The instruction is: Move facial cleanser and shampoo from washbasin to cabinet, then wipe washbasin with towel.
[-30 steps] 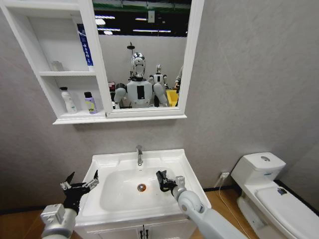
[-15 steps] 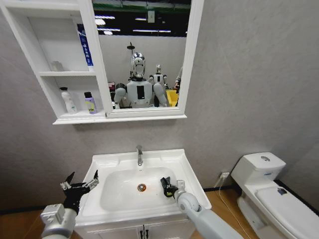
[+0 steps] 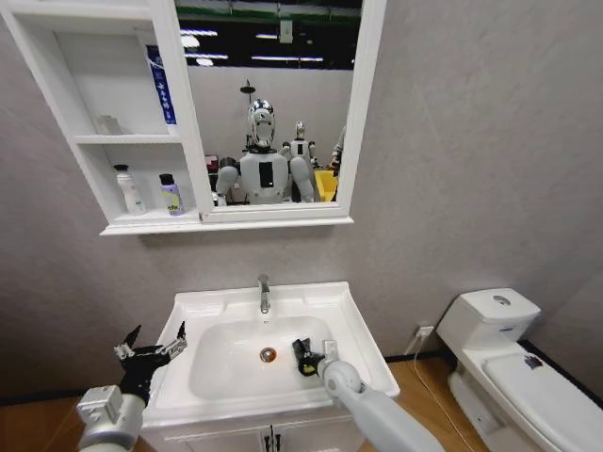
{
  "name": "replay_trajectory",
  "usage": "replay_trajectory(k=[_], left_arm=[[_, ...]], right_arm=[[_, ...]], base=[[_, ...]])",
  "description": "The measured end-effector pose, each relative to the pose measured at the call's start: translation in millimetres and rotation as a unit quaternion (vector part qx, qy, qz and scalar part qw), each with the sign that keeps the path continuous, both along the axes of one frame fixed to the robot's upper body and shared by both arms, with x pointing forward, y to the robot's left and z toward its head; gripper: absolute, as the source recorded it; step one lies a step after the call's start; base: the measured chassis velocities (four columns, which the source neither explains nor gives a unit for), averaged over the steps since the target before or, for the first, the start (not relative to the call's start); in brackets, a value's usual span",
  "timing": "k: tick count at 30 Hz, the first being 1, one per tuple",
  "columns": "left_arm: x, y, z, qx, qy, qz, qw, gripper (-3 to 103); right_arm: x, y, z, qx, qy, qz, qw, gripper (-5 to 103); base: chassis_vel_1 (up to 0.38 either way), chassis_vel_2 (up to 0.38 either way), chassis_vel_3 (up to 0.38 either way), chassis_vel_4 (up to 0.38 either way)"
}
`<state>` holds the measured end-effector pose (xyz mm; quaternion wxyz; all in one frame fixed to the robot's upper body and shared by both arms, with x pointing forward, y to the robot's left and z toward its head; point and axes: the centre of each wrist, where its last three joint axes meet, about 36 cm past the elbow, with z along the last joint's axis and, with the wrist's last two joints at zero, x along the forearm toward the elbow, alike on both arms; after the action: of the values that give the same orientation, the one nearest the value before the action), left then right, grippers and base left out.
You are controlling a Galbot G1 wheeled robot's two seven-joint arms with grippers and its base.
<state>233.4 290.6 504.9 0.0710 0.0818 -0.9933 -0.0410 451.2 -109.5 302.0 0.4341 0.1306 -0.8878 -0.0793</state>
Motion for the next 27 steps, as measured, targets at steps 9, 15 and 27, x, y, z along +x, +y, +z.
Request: replay_trajectory(k=[9,15,27], left_arm=[[0.0,0.0,0.0,0.0,0.0,0.0,1.0,100],[0.0,0.0,0.0,0.0,0.0,0.0,1.0,100],[0.0,0.0,0.0,0.0,0.0,0.0,1.0,100]], right_arm=[[20.7,39.4,3.7,0.024,-0.003,0.038,0.999,3],[20.5,66.2,2.0,0.032,-0.003,0.063,0.998,3],[14.3,107.7,-3.8,0.039,-0.016,0.092,0.995,3]], base=[[0.0,0.0,0.0,0.0],[0.0,0.0,0.0,0.0],[0.0,0.0,0.0,0.0]])
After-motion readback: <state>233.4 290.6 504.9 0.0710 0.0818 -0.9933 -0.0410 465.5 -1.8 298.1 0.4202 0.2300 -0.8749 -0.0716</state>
